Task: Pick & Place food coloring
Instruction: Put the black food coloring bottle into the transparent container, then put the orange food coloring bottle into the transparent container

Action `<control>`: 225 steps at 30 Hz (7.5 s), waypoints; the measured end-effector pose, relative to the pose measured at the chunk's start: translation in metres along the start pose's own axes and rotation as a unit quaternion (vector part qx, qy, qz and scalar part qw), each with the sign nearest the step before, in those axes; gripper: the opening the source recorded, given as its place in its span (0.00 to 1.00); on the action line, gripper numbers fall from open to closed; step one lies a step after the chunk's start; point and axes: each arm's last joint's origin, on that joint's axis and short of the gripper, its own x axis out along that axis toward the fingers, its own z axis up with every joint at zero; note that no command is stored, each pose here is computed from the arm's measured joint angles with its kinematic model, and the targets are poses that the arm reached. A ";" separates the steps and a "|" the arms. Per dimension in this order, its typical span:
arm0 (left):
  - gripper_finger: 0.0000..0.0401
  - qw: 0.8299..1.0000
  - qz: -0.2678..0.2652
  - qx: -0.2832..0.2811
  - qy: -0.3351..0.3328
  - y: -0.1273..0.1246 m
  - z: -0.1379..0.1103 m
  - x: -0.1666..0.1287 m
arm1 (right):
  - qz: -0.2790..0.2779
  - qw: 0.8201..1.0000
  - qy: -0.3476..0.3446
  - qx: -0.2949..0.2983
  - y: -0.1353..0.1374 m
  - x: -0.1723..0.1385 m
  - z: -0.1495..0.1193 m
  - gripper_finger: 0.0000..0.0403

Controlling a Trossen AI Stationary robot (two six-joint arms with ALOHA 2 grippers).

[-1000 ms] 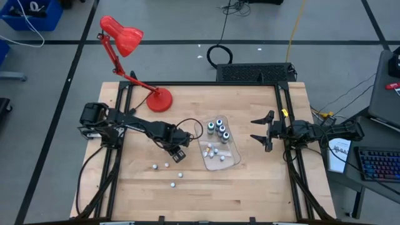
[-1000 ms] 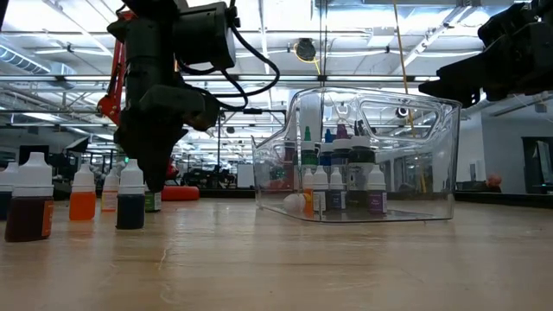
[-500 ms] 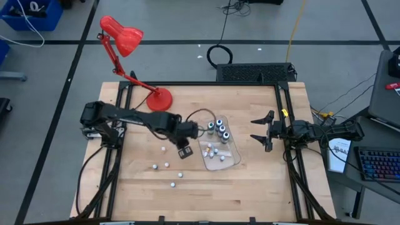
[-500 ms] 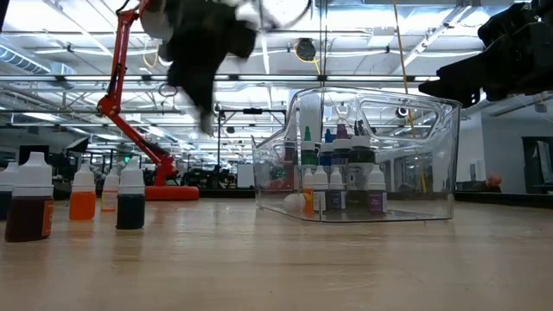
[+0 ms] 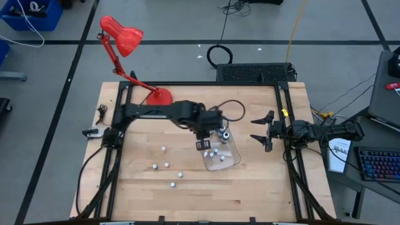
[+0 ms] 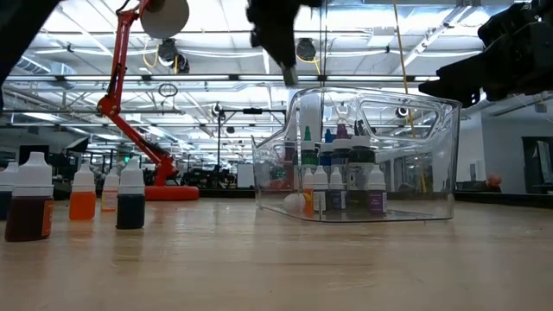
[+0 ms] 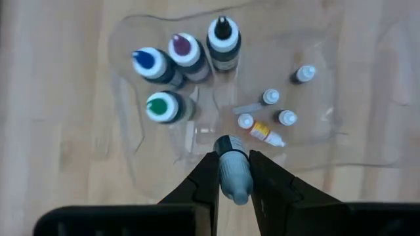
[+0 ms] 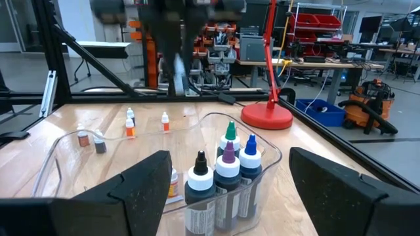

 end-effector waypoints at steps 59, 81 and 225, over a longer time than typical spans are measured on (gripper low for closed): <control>0.16 0.995 -0.043 -0.011 0.085 0.002 -0.008 0.149 | 0.000 1.000 0.000 0.000 0.000 0.000 0.000 0.73; 0.26 0.997 -0.046 -0.019 0.065 0.002 -0.004 0.149 | 0.000 1.000 0.000 0.000 0.000 0.000 0.000 0.73; 0.19 0.888 0.090 -0.407 0.197 -0.020 -0.201 0.093 | 0.000 1.000 0.004 -0.001 0.000 0.001 -0.001 0.73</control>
